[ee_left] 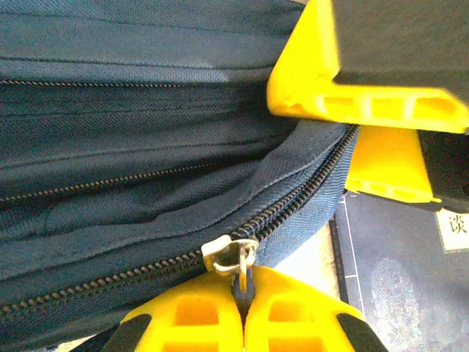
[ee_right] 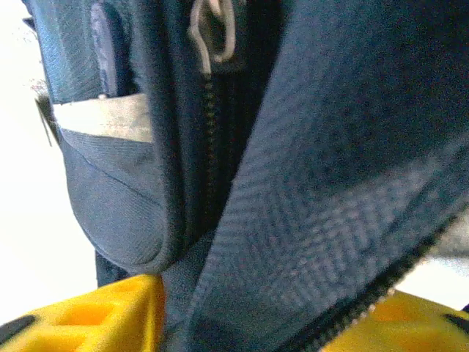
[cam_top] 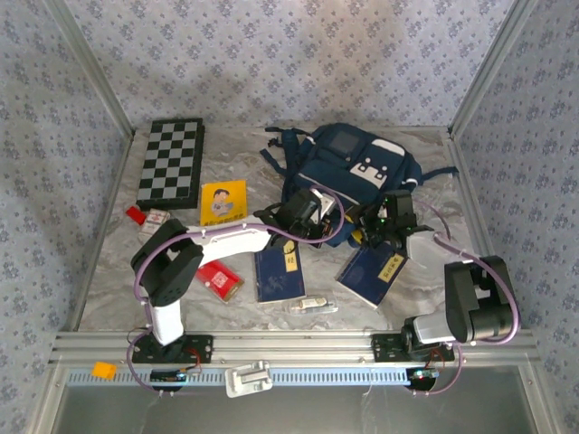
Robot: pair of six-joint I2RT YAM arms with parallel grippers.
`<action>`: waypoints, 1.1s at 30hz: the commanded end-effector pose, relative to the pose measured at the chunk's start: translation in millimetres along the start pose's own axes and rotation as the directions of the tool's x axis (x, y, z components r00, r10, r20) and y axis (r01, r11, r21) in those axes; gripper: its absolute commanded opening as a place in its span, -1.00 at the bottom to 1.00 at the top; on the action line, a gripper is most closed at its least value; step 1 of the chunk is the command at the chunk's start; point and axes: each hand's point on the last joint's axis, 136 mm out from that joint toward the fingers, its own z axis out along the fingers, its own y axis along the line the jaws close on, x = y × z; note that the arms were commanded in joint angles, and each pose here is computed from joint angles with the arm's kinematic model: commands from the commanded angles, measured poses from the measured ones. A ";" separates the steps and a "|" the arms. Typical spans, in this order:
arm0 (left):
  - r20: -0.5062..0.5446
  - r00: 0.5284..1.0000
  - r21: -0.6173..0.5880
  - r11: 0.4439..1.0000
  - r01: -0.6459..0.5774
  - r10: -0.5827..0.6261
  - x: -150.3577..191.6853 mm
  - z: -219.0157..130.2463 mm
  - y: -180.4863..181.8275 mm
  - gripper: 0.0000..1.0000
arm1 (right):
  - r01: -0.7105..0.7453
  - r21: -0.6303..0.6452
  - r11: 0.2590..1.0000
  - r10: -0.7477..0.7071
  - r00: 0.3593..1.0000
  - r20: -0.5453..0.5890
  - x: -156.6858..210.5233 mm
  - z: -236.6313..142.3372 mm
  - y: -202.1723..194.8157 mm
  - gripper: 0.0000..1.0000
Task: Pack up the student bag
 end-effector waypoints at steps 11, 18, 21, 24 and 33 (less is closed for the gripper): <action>0.036 0.999 -0.067 0.997 0.025 -0.023 -4.8 -51.2 53.8 -1.00 | 0.261 0.024 0.965 -0.260 0.965 -0.035 -46.3 -25.1 11.0 -0.99; 0.006 0.999 -0.073 0.996 0.044 -0.043 2.9 -61.5 70.4 -1.00 | 0.360 0.073 0.930 -0.353 0.931 -0.095 -76.6 -10.3 25.1 -0.96; 0.009 0.999 -0.020 0.999 0.036 -0.036 -0.7 -54.7 48.2 -1.00 | 0.387 0.088 0.918 -0.379 0.921 -0.093 -89.7 -3.6 37.7 -0.89; 0.005 1.000 0.024 1.000 -0.003 0.003 -6.8 -43.8 18.2 -1.00 | 0.388 0.120 0.914 -0.379 0.921 -0.090 -101.5 -1.9 45.0 -0.55; 0.039 0.999 0.076 0.997 0.011 -0.014 -31.9 -22.5 -4.7 -1.00 | 0.362 0.183 0.914 -0.370 0.929 0.010 -79.5 -45.4 27.9 0.43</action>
